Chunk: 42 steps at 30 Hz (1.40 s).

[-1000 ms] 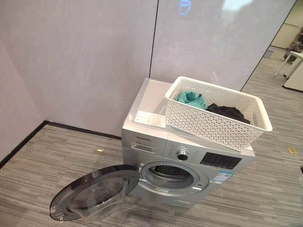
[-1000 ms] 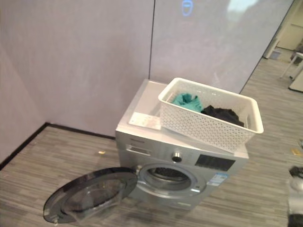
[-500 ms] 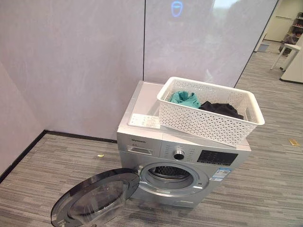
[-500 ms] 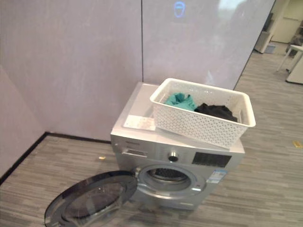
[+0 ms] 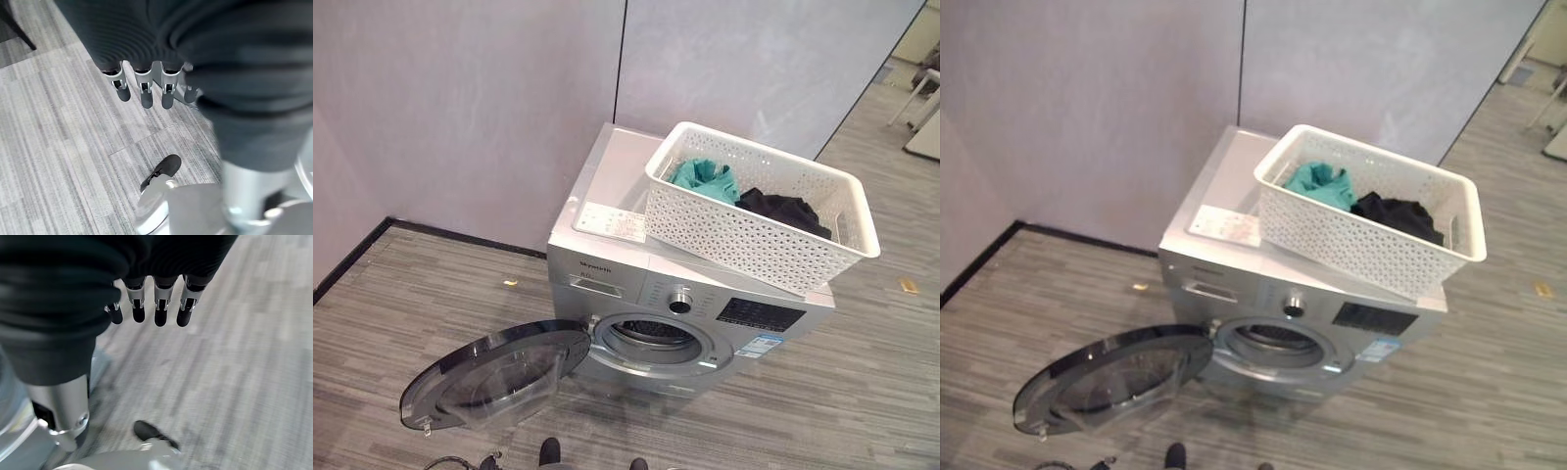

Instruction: Grab the laundry basket,head to the washer,open it,put in the laundry and shut it.

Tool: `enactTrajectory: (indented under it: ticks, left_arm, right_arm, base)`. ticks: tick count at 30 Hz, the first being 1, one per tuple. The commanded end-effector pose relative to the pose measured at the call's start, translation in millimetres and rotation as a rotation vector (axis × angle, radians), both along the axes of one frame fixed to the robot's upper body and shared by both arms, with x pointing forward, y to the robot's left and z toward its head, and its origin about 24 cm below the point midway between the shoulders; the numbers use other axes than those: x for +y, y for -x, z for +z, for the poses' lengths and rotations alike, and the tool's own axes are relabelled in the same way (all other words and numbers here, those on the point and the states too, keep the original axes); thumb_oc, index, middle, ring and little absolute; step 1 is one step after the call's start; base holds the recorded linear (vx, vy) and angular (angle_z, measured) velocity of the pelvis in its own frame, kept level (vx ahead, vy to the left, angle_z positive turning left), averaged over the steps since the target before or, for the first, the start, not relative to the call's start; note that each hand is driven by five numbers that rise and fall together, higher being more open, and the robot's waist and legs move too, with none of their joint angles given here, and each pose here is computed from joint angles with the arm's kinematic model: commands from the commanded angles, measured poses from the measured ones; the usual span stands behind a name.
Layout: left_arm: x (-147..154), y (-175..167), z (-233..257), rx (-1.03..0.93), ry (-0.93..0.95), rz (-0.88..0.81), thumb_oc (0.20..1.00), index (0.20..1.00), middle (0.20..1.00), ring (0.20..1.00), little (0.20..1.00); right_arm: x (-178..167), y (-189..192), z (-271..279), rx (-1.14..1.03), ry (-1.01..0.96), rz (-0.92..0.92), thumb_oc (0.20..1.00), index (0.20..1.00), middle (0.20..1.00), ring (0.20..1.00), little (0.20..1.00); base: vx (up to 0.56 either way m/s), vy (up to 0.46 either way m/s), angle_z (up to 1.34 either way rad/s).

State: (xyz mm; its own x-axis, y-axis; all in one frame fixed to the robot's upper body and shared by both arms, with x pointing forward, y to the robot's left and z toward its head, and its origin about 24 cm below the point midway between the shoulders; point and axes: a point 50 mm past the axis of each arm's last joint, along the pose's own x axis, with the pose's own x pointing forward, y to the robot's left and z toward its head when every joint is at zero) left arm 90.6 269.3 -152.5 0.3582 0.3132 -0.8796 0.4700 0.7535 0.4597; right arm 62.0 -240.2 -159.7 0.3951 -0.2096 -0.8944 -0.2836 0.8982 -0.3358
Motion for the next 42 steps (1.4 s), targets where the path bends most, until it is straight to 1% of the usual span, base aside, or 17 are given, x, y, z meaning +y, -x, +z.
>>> enactTrajectory:
  ticks: [1, 6, 13, 17, 20, 21, 23, 26, 30, 33, 34, 35, 37, 38, 39, 40, 42]
  left_arm:
    - [-9, -28, 4, -0.090, 0.028, 0.010, 1.000, 1.000, 1.000, 1.000, 1.000]
    - [-2, -39, 11, -0.142, 0.005, 0.059, 1.000, 1.000, 1.000, 1.000, 1.000]
    - [-4, -47, 12, -0.175, 0.005, 0.062, 1.000, 1.000, 1.000, 1.000, 1.000]
    - [-10, -37, 8, -0.167, 0.028, 0.063, 1.000, 1.000, 1.000, 1.000, 1.000]
    - [-13, -27, 4, -0.149, 0.036, 0.042, 1.000, 1.000, 1.000, 1.000, 1.000]
    - [-13, -20, 3, -0.153, 0.052, 0.088, 1.000, 1.000, 1.000, 1.000, 1.000]
    - [-13, -20, 3, -0.153, 0.051, 0.088, 1.000, 1.000, 1.000, 1.000, 1.000]
    - [-15, -17, 1, -0.163, 0.065, 0.133, 1.000, 1.000, 1.000, 1.000, 1.000]
    - [-11, -20, 4, -0.185, 0.048, 0.155, 1.000, 1.000, 1.000, 1.000, 1.000]
    - [-7, -21, 4, -0.170, 0.040, 0.165, 1.000, 1.000, 1.000, 1.000, 1.000]
    - [-7, -21, 4, -0.170, 0.040, 0.165, 1.000, 1.000, 1.000, 1.000, 1.000]
    - [-3, -16, 4, -0.142, 0.034, 0.169, 1.000, 1.000, 1.000, 1.000, 1.000]
    - [-1, -13, 3, -0.124, 0.031, 0.166, 1.000, 1.000, 1.000, 1.000, 1.000]
    - [-1, -9, 2, -0.111, 0.038, 0.178, 1.000, 1.000, 1.000, 1.000, 1.000]
    - [-1, -9, 2, -0.111, 0.038, 0.178, 1.000, 1.000, 1.000, 1.000, 1.000]
    - [-1, -6, 2, -0.106, 0.047, 0.190, 1.000, 1.000, 1.000, 1.000, 1.000]
    - [-1, -6, 2, -0.124, 0.058, 0.212, 1.000, 1.000, 1.000, 1.000, 1.000]
  right_arm:
    - [-18, -29, 15, -0.110, 0.052, 0.103, 1.000, 1.000, 1.000, 1.000, 1.000]
    - [-20, -57, 33, -0.236, 0.056, 0.192, 1.000, 1.000, 1.000, 1.000, 1.000]
    - [-23, -79, 42, -0.300, 0.084, 0.191, 1.000, 1.000, 1.000, 1.000, 1.000]
    - [-15, -84, 40, -0.290, 0.074, 0.233, 1.000, 1.000, 1.000, 1.000, 1.000]
    - [-14, -77, 37, -0.271, 0.067, 0.230, 1.000, 1.000, 1.000, 1.000, 1.000]
    - [-12, -77, 35, -0.271, 0.070, 0.227, 1.000, 1.000, 1.000, 1.000, 1.000]
    - [-12, -77, 35, -0.271, 0.070, 0.227, 1.000, 1.000, 1.000, 1.000, 1.000]
    - [2, -79, 31, -0.256, 0.035, 0.267, 1.000, 1.000, 1.000, 1.000, 1.000]
    - [11, -96, 37, -0.320, 0.019, 0.268, 1.000, 1.000, 1.000, 1.000, 1.000]
    - [9, -82, 25, -0.244, -0.050, 0.116, 1.000, 1.000, 1.000, 1.000, 1.000]
    - [9, -82, 25, -0.244, -0.050, 0.116, 1.000, 1.000, 1.000, 1.000, 1.000]
    - [1, -63, 17, -0.190, -0.093, -0.036, 1.000, 1.000, 1.000, 1.000, 1.000]
    - [-7, -50, 12, -0.154, -0.091, -0.155, 1.000, 1.000, 1.000, 1.000, 1.000]
    - [-23, -27, 9, -0.120, -0.098, -0.322, 1.000, 1.000, 1.000, 1.000, 1.000]
    - [-23, -27, 9, -0.120, -0.098, -0.323, 1.000, 1.000, 1.000, 1.000, 1.000]
    - [-27, -34, 14, -0.206, -0.155, -0.408, 1.000, 1.000, 1.000, 1.000, 1.000]
    - [-25, -20, 12, -0.218, -0.278, -0.514, 1.000, 1.000, 1.000, 1.000, 1.000]
  base:
    - [0.02, -0.190, 0.01]
    - [0.04, -0.171, 0.04]
    - [0.13, 0.076, -0.04]
    - [0.27, 0.203, -0.64]
    - [0.21, 0.243, -1.01]
    - [0.16, 0.223, -0.27]
    - [0.11, 0.160, -0.20]
    - [0.09, 0.158, -0.42]
    - [0.00, 0.064, -0.34]
    - [0.01, -0.001, 0.00]
    - [0.07, -0.026, 0.05]
    - [0.08, -0.025, 0.08]
    - [0.08, -0.028, 0.10]
    - [0.05, -0.017, 0.06]
    - [0.05, -0.020, 0.01]
    - [0.02, -0.010, -0.07]
    - [0.01, -0.037, -0.14]
